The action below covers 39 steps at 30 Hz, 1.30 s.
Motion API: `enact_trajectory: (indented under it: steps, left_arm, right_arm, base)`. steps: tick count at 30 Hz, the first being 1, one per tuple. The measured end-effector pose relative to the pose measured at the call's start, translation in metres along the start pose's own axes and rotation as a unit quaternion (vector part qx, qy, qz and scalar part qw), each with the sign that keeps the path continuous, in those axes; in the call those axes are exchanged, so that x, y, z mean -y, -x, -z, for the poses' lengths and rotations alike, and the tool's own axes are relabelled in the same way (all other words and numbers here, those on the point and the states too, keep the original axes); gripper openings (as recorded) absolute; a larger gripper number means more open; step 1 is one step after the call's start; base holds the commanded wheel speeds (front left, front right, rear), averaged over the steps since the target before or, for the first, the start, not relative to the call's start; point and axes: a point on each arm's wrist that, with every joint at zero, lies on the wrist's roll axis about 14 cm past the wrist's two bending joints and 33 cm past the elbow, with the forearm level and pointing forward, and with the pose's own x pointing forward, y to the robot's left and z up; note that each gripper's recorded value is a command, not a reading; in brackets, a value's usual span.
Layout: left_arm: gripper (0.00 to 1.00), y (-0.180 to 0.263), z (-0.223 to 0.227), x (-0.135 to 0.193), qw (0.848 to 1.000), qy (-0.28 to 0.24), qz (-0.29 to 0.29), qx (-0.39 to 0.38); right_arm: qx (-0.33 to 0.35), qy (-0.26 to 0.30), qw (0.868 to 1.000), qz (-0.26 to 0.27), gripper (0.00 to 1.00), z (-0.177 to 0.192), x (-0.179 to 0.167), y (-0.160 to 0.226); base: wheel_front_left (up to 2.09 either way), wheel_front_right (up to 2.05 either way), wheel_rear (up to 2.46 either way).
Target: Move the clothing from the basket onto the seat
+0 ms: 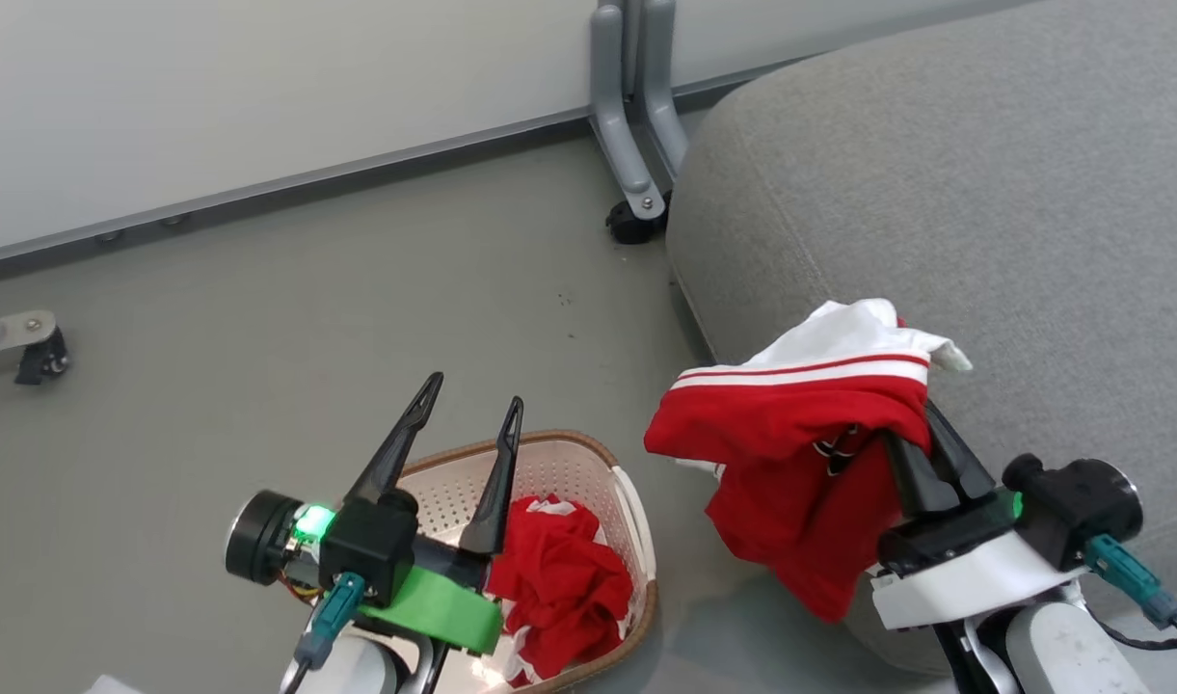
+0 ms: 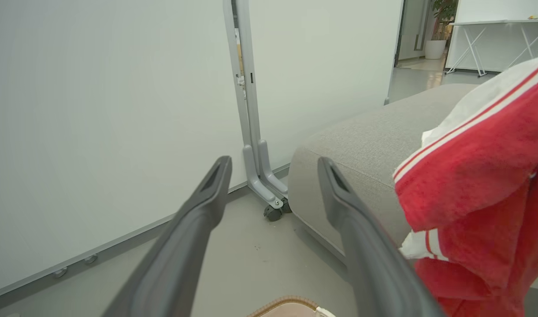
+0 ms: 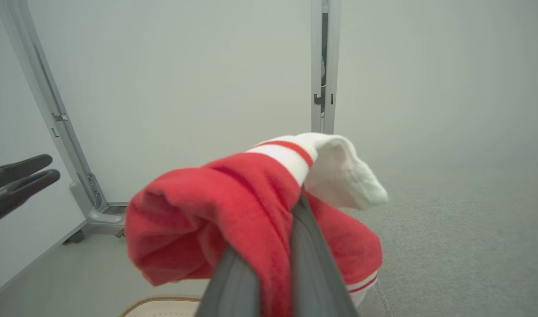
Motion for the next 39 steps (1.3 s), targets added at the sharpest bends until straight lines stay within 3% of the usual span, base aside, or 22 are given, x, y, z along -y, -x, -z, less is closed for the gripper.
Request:
enact_trajectory:
  steps: [8,11,14,21,27,30,35,39]
  left_arm:
    - [1.0,-0.007,0.019,0.013,1.0,0.017,0.024,-0.011]
    - [1.0,-0.01,0.029,0.015,0.999,0.016,0.036,-0.019]
    - [1.0,-0.016,0.039,0.017,0.998,0.018,0.051,-0.024]
    - [1.0,-0.045,0.051,0.015,0.997,0.031,0.077,-0.005]
    - [1.0,-0.056,0.085,0.001,0.995,0.035,0.086,-0.02]
    - [1.0,-0.062,0.094,-0.007,0.996,0.039,0.079,-0.016]
    - [1.0,-0.065,0.12,-0.021,0.996,0.045,0.067,-0.03]
    - [1.0,-0.061,0.135,-0.038,0.997,0.049,0.032,-0.045]
  right_arm:
    - [0.023,0.038,0.996,0.082,0.0,-0.025,0.047,0.024]
    - [0.059,-0.001,0.99,0.125,0.0,-0.042,0.065,0.023]
    - [0.092,0.01,0.985,0.144,0.0,-0.064,0.09,0.013]
    - [0.165,0.112,0.966,0.167,0.0,-0.132,0.16,-0.023]
    - [0.137,0.184,0.956,0.184,0.0,-0.131,0.215,-0.069]
    - [0.107,0.182,0.956,0.205,0.0,-0.106,0.242,-0.092]
    - [0.01,0.145,0.963,0.228,0.0,-0.016,0.269,-0.123]
    - [-0.05,0.116,0.96,0.25,0.0,0.048,0.282,-0.136]
  base:
    - [0.0,0.0,0.0]
    - [0.0,0.0,0.0]
    - [0.0,0.0,0.0]
    - [0.0,0.0,0.0]
    - [0.0,0.0,0.0]
    - [0.0,0.0,0.0]
    - [0.0,0.0,0.0]
    - [0.0,0.0,0.0]
